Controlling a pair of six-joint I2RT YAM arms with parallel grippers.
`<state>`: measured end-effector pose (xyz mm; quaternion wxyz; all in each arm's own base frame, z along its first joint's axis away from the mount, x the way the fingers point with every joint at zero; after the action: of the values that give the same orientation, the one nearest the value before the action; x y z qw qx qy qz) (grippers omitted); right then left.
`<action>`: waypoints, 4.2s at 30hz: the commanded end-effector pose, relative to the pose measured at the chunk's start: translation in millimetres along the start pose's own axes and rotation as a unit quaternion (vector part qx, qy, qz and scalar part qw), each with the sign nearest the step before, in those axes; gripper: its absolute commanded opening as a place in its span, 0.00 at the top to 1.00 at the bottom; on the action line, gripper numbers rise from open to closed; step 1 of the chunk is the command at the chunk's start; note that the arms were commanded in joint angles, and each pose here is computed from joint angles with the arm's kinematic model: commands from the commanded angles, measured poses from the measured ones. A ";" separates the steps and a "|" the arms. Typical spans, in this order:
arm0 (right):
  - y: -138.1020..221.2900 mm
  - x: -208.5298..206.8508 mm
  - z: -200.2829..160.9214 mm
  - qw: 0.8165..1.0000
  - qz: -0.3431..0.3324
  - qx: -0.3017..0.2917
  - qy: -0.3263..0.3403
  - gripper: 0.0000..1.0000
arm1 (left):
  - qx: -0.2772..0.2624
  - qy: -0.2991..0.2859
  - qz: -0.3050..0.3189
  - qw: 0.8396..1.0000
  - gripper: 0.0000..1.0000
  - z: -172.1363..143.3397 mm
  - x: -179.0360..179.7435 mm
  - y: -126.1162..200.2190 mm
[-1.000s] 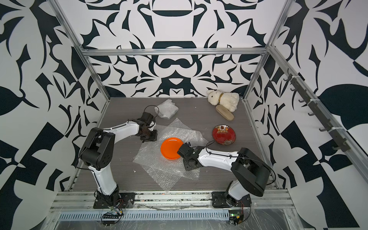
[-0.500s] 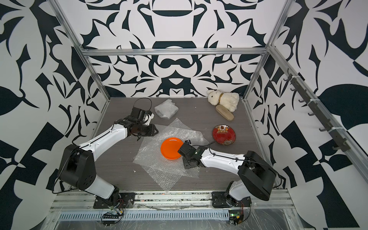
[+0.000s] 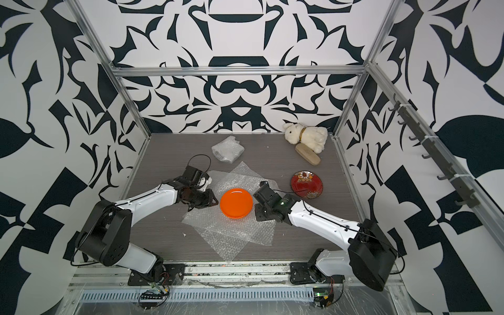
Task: Unpack dinner plates from bubble wrap
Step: Pick up the plate from the bubble wrap, then place the plate at the center of the board.
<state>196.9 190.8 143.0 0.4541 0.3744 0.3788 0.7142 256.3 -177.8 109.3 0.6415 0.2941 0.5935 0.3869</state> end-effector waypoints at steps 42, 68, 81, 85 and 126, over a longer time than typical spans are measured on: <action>-76.8 -3.2 58.5 0.975 0.197 -0.010 -0.101 0.72 | 0.025 0.025 -0.042 0.999 0.82 -0.7 6.2 -37.6; -80.8 1.5 62.2 0.965 0.237 -0.011 -0.116 1.00 | 0.034 0.024 -0.037 0.998 0.74 -1.3 8.1 -41.3; -65.5 -4.7 66.0 0.965 0.231 -0.029 -0.118 1.00 | -0.030 -0.001 -0.013 0.999 0.24 2.6 5.6 -13.6; -55.6 -8.6 68.3 0.964 0.233 -0.044 -0.123 1.00 | -0.034 -0.001 -0.018 0.999 0.24 3.5 3.7 -12.8; -8.2 -198.8 105.7 0.901 0.123 -0.202 -0.363 1.00 | -0.037 0.019 0.037 0.998 0.25 -2.8 22.8 -16.2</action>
<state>323.0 34.3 112.5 0.5276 0.5926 0.0316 0.6078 264.9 -172.1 89.0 0.6403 0.2689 0.5692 0.4402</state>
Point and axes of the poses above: each gripper's point midway between its finger pads, its own y axis back along the fingers, its own x axis along the line the jaws close on, z = x × y, the point moved 6 cm from there along y, back along the fingers, and after that the axes turned 7 degrees about y, right-handed, at the moved point
